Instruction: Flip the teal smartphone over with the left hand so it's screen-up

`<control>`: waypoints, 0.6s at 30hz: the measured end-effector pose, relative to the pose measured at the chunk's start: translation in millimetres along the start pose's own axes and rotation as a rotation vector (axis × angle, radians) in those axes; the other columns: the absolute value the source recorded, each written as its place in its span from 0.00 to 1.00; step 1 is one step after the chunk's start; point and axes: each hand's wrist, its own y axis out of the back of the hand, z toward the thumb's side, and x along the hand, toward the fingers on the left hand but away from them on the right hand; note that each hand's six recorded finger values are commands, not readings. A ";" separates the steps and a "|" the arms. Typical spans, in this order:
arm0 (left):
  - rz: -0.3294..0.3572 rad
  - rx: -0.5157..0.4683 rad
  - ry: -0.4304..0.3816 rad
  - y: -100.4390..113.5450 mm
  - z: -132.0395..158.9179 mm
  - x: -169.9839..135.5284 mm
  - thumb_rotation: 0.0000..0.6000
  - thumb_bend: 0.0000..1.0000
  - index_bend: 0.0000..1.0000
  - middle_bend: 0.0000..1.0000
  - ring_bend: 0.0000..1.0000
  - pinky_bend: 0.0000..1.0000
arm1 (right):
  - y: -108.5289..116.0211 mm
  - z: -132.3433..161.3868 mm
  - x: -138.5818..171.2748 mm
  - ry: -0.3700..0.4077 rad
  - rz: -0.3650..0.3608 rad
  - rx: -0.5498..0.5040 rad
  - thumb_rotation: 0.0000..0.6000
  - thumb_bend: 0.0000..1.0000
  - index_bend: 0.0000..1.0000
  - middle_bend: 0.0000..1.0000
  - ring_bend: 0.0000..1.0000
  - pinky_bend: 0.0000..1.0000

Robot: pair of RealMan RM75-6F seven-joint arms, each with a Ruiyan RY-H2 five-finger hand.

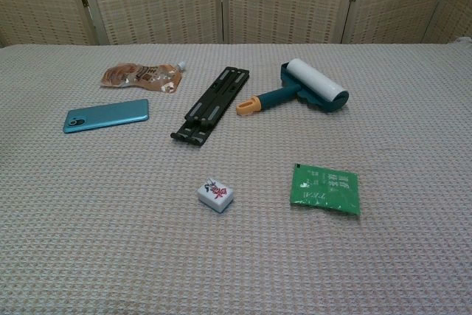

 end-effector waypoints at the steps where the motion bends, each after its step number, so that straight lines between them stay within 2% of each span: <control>1: -0.002 -0.008 -0.006 -0.1 2.1 1.9 1.00 0.29 0.25 0.23 0.22 0.22 | 0.3 -0.3 -0.2 -0.002 -0.001 0.000 1.00 0.21 0.14 0.26 0.19 0.16; 5: -0.016 -0.043 -0.042 -1.3 14.7 16.4 1.00 0.29 0.26 0.24 0.22 0.22 | 2.1 1.0 -2.9 0.002 -0.004 0.005 1.00 0.21 0.14 0.26 0.19 0.16; 11: -0.065 -0.063 -0.124 -6.4 45.7 58.0 1.00 0.29 0.30 0.27 0.22 0.22 | 6.5 5.3 -4.6 0.013 -0.005 0.019 1.00 0.21 0.14 0.26 0.19 0.16; 18: -0.159 -0.014 -0.199 -27.1 95.0 115.9 1.00 0.29 0.27 0.27 0.22 0.22 | 7.7 6.0 -1.6 0.007 -0.004 0.021 1.00 0.21 0.14 0.26 0.19 0.16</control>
